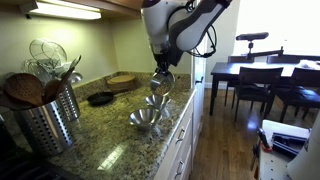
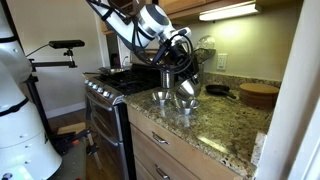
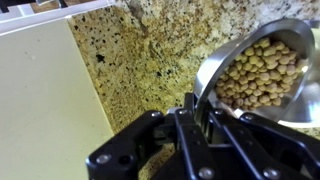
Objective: Empty the bowl at the back into the bowl on the right
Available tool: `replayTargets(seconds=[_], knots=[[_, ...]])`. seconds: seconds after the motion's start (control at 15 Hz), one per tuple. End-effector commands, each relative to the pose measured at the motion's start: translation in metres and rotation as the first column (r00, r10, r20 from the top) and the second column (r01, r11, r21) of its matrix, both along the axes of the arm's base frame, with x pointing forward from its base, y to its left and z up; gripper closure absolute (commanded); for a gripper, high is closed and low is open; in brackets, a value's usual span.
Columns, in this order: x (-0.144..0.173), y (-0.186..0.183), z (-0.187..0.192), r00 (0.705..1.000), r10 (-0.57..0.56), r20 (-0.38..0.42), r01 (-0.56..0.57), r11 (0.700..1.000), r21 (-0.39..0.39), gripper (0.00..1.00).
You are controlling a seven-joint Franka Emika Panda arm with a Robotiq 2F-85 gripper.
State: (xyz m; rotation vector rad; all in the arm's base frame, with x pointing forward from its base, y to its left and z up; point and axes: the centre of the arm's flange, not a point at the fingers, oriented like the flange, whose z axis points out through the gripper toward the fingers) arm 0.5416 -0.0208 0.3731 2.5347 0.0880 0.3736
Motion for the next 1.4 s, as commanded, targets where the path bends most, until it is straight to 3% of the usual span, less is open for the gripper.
replayTargets(seconds=[0.0,1.33], knots=[[-0.012,0.008,0.005,1.000,-0.012,0.009,0.012,0.998,-0.060,0.92],[0.014,0.027,0.003,0.997,0.083,-0.003,-0.081,0.971,-0.223,0.92]])
